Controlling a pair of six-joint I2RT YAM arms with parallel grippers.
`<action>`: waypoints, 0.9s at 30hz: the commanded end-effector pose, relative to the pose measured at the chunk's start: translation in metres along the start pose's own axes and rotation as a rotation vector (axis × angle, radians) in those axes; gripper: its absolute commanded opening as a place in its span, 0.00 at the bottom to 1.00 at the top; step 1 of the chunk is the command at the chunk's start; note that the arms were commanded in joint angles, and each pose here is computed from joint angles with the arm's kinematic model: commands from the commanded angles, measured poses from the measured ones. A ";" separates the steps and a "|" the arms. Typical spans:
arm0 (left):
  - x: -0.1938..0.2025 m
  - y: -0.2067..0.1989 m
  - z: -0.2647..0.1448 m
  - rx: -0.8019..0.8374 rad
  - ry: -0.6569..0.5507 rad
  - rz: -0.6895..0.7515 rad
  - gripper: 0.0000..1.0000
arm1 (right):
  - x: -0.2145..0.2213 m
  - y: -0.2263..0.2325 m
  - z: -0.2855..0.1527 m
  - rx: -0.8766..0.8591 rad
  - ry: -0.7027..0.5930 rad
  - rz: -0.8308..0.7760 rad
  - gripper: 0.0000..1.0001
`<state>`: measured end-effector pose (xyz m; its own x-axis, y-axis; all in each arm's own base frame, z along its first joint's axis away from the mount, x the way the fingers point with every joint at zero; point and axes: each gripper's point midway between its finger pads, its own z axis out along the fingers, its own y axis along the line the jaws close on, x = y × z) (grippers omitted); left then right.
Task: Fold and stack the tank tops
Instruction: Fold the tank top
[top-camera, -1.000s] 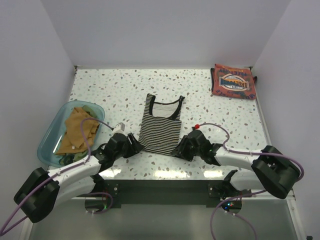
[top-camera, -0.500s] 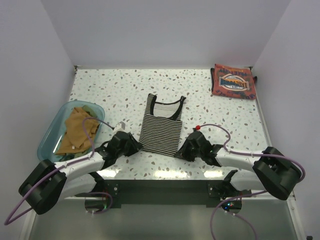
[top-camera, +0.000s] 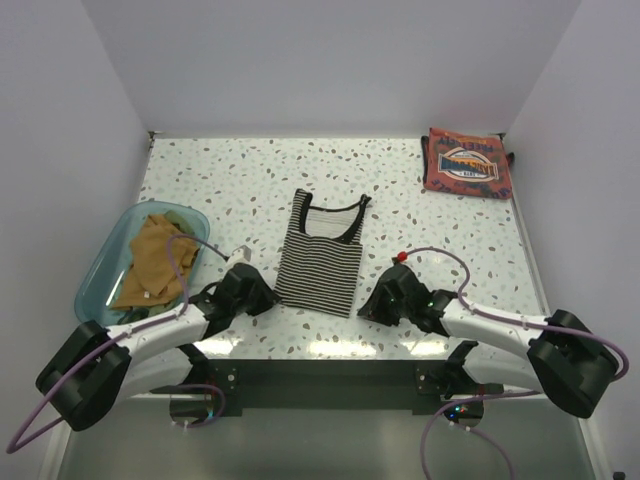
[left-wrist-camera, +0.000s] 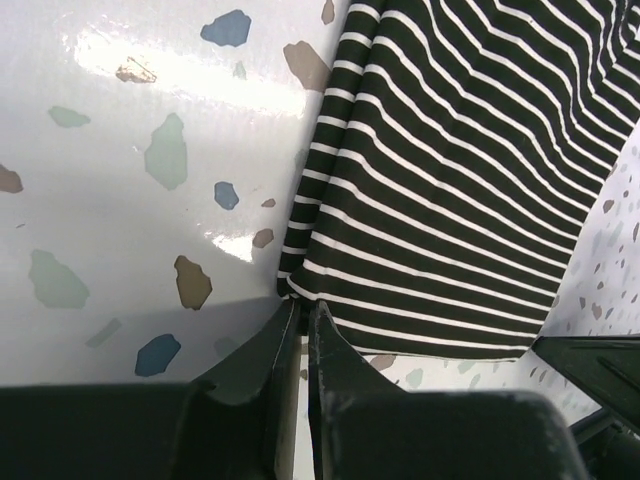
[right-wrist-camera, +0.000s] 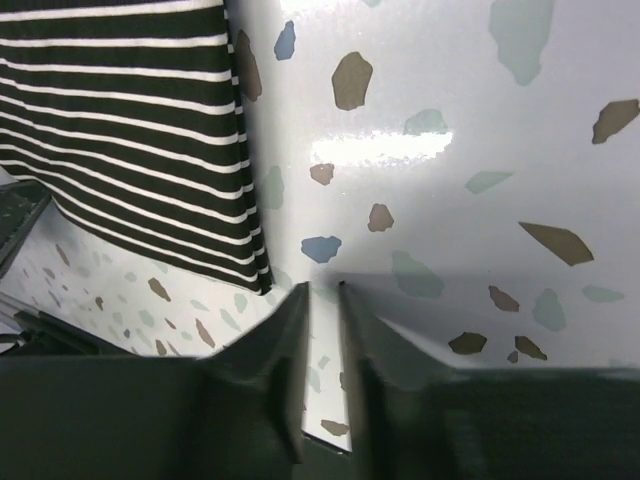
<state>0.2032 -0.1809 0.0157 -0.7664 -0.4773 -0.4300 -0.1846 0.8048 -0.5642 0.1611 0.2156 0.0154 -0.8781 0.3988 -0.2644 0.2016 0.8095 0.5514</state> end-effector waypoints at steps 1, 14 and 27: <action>0.018 0.029 -0.008 -0.100 0.077 0.068 0.11 | 0.002 -0.024 -0.006 0.101 -0.001 -0.046 0.30; 0.045 0.039 -0.019 -0.116 0.109 0.004 0.00 | 0.032 -0.013 0.001 0.077 0.070 -0.047 0.48; 0.051 0.039 -0.022 -0.116 0.120 0.022 0.00 | 0.045 -0.035 0.013 0.157 0.064 -0.044 0.31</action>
<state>0.1672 -0.1897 0.0145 -0.7987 -0.4699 -0.3760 -0.1894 0.7893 -0.5841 0.1378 0.2580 0.0175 -0.9091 0.3559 -0.2165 0.1611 0.7796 0.6052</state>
